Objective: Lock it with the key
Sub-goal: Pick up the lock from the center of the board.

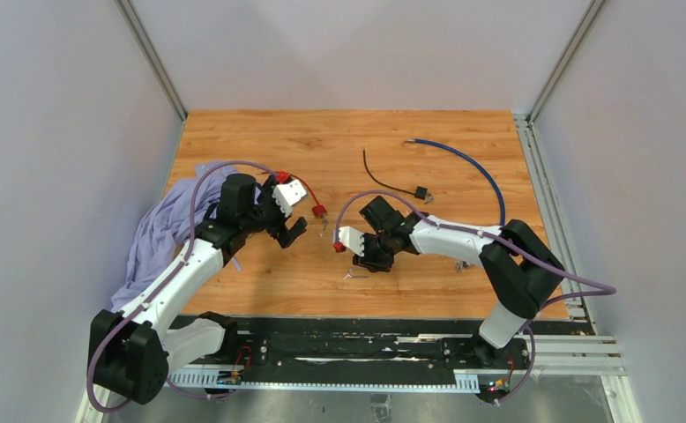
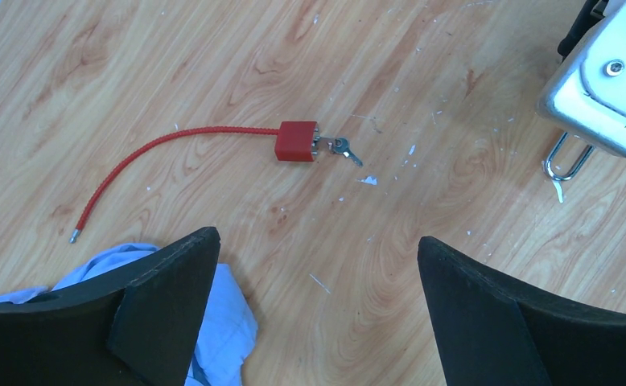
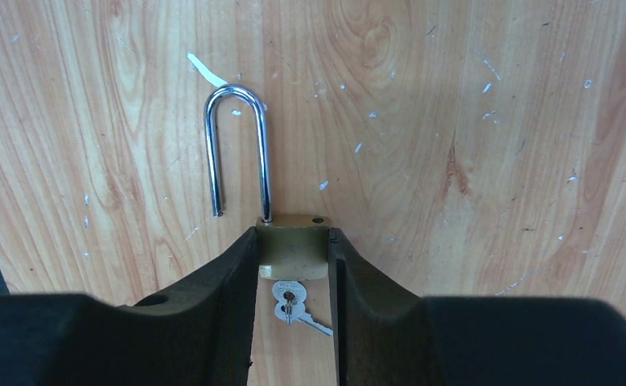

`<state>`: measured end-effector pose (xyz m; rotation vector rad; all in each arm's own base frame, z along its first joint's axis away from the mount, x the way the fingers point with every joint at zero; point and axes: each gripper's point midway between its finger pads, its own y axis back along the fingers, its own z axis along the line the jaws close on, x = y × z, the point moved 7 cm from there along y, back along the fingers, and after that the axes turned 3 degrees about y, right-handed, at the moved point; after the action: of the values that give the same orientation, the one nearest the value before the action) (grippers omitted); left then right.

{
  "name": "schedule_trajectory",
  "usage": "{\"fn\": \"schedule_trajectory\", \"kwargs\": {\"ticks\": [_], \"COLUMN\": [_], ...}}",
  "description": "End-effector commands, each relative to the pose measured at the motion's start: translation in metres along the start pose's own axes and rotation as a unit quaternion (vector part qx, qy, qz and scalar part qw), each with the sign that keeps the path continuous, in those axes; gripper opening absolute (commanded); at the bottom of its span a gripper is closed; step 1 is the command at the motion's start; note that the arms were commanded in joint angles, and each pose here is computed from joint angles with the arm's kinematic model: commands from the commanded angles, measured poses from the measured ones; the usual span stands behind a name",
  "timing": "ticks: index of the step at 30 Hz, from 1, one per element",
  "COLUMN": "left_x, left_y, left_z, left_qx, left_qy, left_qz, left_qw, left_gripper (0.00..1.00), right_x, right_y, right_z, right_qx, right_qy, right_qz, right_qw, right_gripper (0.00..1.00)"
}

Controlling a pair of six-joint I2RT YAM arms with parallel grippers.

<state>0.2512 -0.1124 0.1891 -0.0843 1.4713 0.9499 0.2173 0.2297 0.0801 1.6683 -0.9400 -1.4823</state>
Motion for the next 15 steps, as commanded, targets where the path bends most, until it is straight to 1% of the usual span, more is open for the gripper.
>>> {"fn": "schedule_trajectory", "kwargs": {"ticks": [1,9,15], "left_x": [-0.007,-0.005,-0.004], "left_y": [0.0,-0.005,-0.016], "left_z": [0.004,0.005,-0.001], "left_qx": [-0.005,-0.007,0.03], "left_qy": [-0.004,0.011,0.041], "left_qz": [-0.014,-0.014,-0.022], "left_qw": [1.0,1.0,0.998], "left_gripper": [0.98,0.98,0.98], "right_x": [0.011,0.004,-0.004], "right_y": [-0.001,0.012,0.031], "right_z": [0.008,0.002,-0.005], "right_qx": [-0.006,0.036,0.093], "right_qy": [0.016,0.02,0.029], "right_qz": [0.036,0.007,-0.027], "right_qw": [0.999,0.999,0.995], "right_gripper": [0.29,0.02,0.01]}}
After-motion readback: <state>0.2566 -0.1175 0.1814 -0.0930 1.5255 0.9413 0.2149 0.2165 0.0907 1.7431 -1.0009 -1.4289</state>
